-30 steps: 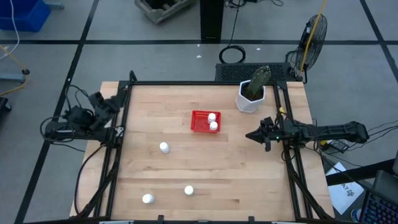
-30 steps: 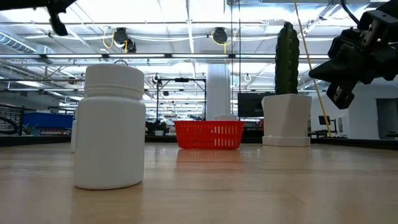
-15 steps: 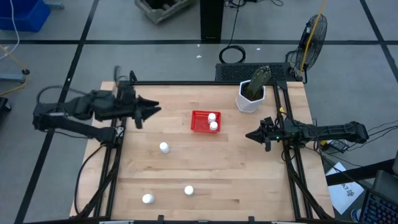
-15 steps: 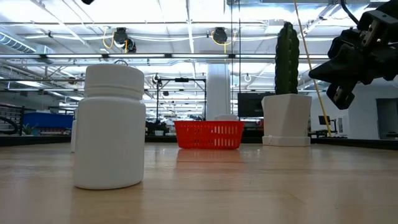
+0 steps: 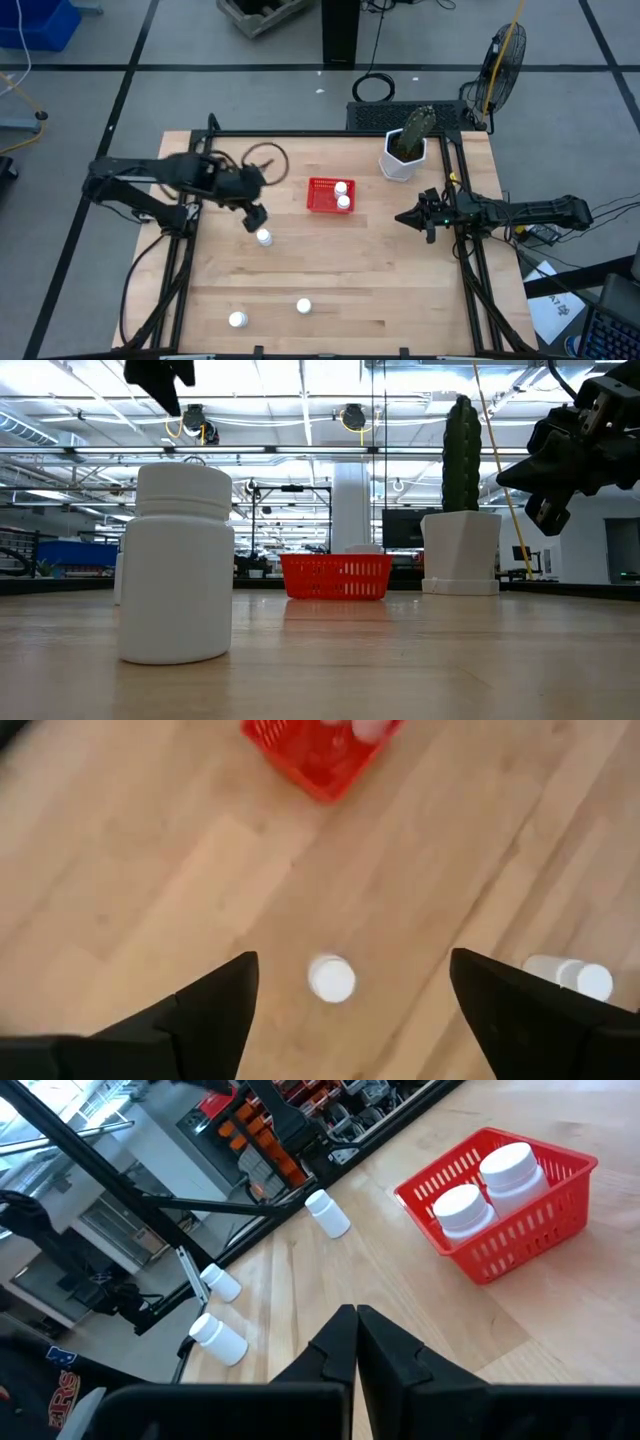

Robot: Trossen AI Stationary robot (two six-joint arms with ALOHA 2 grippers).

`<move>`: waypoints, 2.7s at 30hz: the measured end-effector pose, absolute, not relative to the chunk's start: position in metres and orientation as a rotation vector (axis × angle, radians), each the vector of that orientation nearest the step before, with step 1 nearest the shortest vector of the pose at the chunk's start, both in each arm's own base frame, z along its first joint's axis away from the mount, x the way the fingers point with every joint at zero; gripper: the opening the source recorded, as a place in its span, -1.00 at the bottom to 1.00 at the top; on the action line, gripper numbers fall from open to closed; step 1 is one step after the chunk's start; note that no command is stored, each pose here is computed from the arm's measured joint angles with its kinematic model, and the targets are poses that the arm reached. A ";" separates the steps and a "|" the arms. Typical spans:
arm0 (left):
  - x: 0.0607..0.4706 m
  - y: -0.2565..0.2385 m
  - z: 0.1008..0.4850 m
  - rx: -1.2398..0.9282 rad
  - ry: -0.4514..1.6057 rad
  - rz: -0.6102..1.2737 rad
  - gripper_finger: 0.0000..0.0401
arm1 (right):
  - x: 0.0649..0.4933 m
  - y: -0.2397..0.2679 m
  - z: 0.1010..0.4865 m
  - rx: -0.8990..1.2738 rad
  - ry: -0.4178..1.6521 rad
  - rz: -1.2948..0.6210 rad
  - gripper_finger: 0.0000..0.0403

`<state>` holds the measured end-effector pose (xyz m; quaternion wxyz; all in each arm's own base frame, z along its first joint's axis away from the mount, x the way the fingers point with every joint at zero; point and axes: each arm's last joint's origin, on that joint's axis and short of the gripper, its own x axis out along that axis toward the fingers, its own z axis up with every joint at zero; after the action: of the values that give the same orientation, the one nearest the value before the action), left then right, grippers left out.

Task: Pick and place pill bottles into a basket
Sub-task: Put the white medicine bottle into the red basket

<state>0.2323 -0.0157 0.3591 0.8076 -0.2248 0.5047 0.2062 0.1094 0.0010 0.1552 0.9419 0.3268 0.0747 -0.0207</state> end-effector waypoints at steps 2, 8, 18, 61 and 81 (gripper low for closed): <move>0.243 -0.017 0.349 -0.499 1.125 0.465 0.62 | 0.109 0.001 0.155 0.667 0.152 -0.042 -0.98; 0.265 -0.020 0.315 -0.449 1.331 0.545 0.56 | 0.109 0.001 0.155 0.667 0.152 -0.042 -0.98; 0.283 -0.044 0.283 -0.352 1.404 0.444 0.54 | 0.109 0.001 0.155 0.667 0.152 -0.043 -0.98; 0.250 -0.037 0.207 -0.626 1.293 0.411 0.41 | 0.109 0.001 0.155 0.667 0.152 -0.042 -0.98; 0.249 -0.034 0.207 -0.534 1.281 0.423 0.41 | 0.109 0.001 0.155 0.667 0.152 -0.042 -0.98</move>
<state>0.2493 -0.0344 0.2072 0.7481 -0.2443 0.5859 0.1934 0.1094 0.0009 0.1552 0.9419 0.3268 0.0746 -0.0208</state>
